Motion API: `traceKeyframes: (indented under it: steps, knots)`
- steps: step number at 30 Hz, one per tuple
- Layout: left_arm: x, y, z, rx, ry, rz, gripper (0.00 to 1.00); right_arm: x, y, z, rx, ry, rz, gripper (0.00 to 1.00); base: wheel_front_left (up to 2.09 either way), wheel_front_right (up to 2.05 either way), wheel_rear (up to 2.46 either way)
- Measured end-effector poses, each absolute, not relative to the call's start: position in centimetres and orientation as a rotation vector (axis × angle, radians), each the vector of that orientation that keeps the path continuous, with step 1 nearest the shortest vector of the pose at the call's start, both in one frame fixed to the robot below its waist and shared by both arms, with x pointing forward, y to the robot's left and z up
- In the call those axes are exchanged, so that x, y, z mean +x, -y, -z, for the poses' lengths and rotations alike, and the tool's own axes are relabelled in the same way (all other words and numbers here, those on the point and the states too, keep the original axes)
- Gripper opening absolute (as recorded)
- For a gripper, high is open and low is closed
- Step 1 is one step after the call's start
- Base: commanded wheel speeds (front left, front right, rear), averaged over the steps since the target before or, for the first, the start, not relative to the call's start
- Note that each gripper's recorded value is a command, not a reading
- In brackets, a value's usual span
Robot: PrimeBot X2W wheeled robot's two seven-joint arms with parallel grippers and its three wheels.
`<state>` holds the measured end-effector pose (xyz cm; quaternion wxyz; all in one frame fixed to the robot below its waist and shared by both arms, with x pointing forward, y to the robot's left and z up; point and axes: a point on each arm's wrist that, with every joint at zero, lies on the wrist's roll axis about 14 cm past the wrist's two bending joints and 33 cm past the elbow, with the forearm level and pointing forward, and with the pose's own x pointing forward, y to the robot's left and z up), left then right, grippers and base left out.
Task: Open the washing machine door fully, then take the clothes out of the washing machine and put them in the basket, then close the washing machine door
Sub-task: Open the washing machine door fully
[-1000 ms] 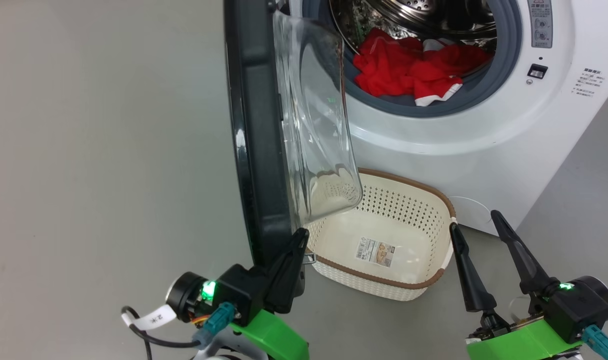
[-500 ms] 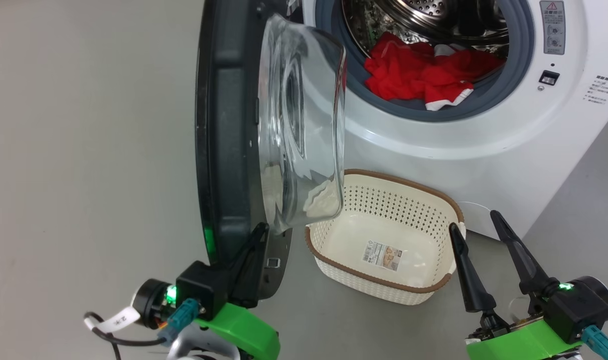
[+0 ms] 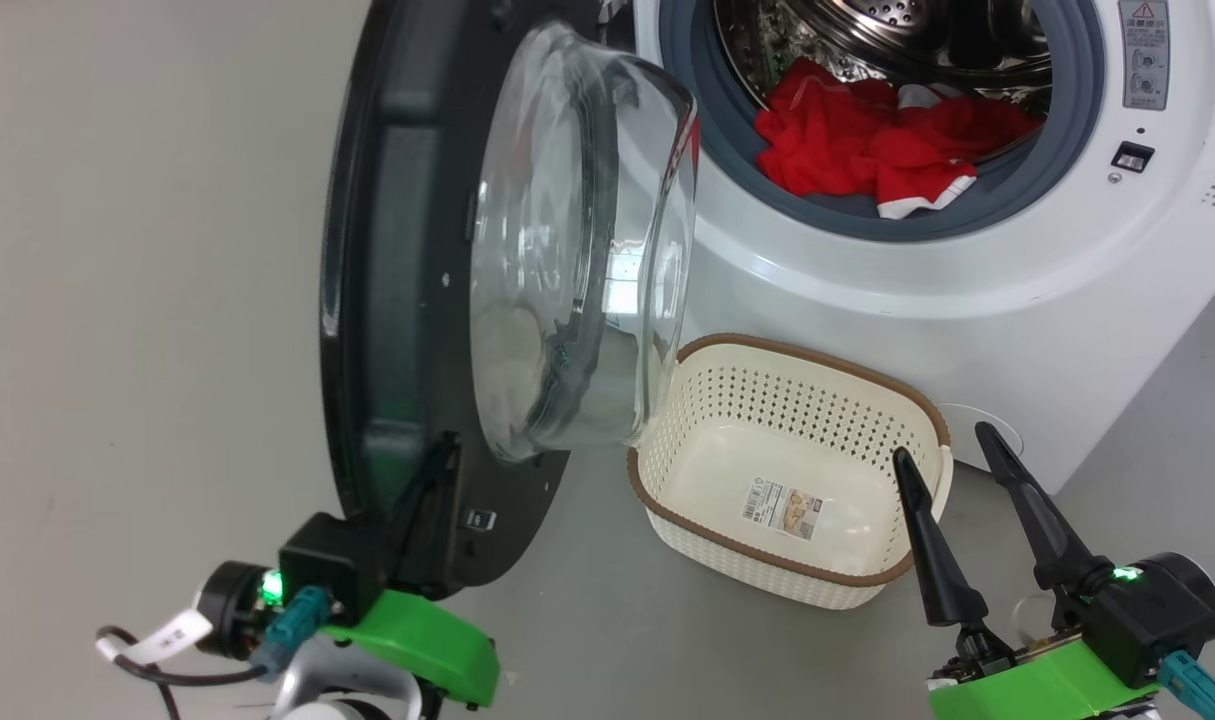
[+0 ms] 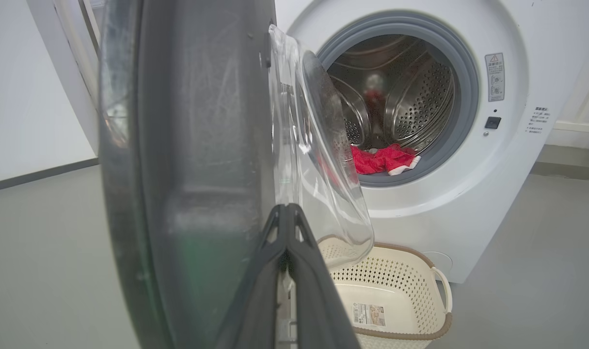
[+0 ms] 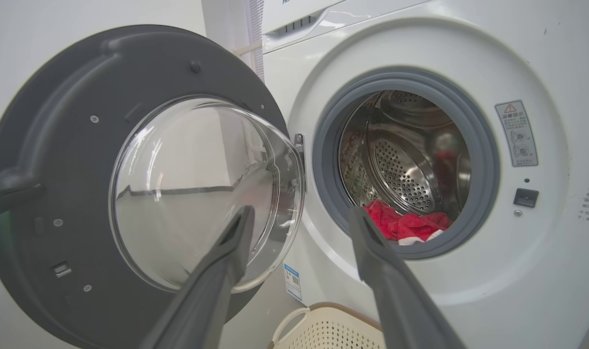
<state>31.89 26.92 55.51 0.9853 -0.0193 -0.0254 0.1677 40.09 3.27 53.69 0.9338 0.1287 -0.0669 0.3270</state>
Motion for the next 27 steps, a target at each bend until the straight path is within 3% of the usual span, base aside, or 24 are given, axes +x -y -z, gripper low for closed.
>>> traceKeyframes:
  steps: [27]
  knots:
    - [29.1, -35.3, -53.0, 0.038, 0.031, -0.587, 0.0, 40.2, -3.9, -52.3, 0.261, 0.102, -0.687, 1.0, 0.0, 0.0, 0.0]
